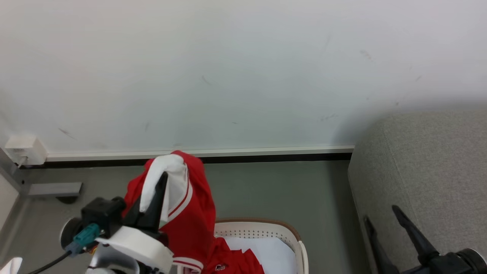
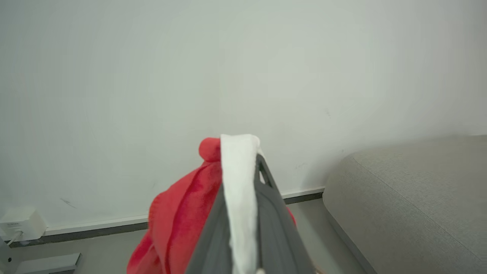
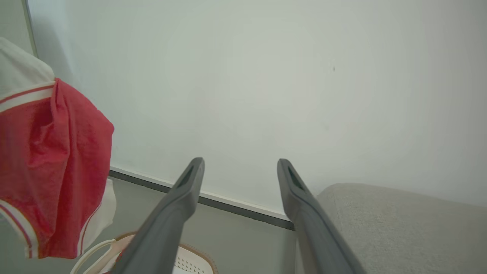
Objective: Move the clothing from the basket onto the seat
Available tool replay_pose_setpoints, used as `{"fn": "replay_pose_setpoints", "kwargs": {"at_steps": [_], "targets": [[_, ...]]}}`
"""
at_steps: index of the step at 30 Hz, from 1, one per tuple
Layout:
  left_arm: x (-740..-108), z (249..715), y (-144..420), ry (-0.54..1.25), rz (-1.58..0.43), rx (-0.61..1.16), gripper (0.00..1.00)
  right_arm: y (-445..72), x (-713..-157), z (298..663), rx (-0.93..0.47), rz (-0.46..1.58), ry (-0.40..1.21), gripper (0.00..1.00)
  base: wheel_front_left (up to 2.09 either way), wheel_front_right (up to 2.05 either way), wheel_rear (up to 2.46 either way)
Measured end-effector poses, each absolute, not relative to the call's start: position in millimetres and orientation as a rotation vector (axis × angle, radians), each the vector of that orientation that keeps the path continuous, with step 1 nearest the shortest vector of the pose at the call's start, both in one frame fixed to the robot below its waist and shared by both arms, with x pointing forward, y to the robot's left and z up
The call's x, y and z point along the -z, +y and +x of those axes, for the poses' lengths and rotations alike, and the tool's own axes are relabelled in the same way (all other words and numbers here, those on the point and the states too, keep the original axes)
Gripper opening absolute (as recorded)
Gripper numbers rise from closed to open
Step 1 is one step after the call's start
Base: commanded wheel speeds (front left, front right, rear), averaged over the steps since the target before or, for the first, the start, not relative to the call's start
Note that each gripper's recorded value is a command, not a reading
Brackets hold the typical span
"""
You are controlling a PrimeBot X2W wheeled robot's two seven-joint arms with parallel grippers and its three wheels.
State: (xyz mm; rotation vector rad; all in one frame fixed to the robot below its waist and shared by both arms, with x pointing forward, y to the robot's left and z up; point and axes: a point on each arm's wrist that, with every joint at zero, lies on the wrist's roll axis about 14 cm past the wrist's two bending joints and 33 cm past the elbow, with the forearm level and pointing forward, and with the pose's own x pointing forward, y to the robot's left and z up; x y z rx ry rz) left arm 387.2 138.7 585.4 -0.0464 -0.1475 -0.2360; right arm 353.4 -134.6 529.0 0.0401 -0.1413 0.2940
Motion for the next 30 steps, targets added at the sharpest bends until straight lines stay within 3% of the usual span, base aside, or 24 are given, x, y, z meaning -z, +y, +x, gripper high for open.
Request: {"fn": "replay_pose_setpoints", "kwargs": {"at_steps": [12, 21, 30], "targets": [[-632, 370, 51, -0.230, -0.035, 0.545, 0.00, -48, -571, 344, -0.658, 0.026, -0.180, 1.00, 0.00, 0.00, 0.00], [-640, 335, -19, -0.253, -0.013, 0.827, 0.00, -35, -574, 338, -0.750, 0.025, -0.131, 1.00, 0.00, 0.00, 0.00], [-629, 309, -49, -0.222, 0.007, 1.034, 0.00, -31, -570, 328, -0.839, -0.002, -0.048, 1.00, 0.00, 0.00, 0.00]]}}
